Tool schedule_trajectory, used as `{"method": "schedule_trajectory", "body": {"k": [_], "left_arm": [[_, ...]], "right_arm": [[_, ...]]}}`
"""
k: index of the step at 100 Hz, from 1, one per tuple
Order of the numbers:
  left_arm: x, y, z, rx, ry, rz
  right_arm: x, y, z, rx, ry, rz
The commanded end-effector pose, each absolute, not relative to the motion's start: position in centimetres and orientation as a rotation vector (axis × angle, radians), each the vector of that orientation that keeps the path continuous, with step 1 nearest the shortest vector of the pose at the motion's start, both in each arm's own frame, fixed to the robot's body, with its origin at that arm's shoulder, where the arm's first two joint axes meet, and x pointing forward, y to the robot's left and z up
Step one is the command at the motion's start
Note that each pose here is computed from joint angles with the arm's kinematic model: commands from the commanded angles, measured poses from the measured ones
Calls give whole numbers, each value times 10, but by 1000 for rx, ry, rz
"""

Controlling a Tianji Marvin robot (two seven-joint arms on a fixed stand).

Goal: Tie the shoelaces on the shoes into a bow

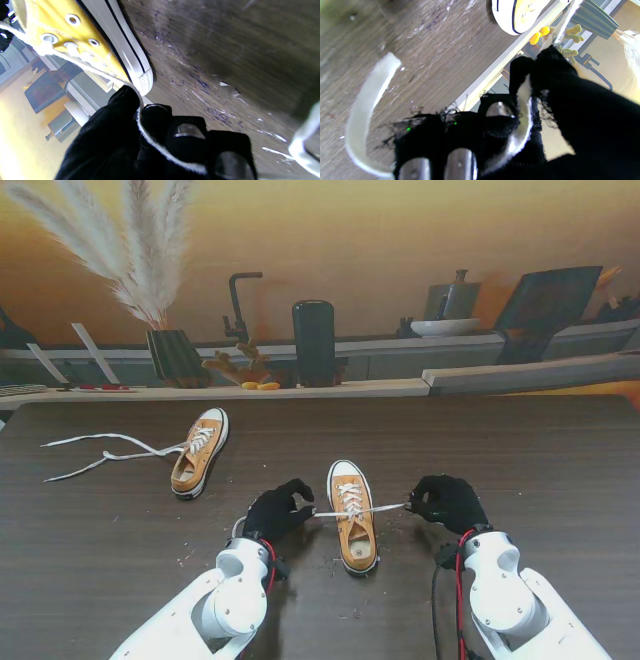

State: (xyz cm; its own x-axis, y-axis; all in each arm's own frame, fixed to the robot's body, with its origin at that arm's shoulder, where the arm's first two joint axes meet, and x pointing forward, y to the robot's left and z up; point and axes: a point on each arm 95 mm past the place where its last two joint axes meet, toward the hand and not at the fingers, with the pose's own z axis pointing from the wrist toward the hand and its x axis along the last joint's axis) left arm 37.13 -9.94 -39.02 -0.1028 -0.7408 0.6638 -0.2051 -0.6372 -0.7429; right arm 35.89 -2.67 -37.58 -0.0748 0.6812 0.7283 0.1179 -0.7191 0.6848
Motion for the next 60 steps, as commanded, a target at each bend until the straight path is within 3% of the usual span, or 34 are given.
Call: {"method": "schedule_trajectory", "body": {"k": [1, 60], "left_arm": [[372, -96, -393, -1783, 1048, -1775], [364, -92, -378, -1793, 935, -1912]], "right_arm": [[360, -30, -377, 1781, 909, 1838], [350, -37, -336, 1800, 1035, 2142]]}}
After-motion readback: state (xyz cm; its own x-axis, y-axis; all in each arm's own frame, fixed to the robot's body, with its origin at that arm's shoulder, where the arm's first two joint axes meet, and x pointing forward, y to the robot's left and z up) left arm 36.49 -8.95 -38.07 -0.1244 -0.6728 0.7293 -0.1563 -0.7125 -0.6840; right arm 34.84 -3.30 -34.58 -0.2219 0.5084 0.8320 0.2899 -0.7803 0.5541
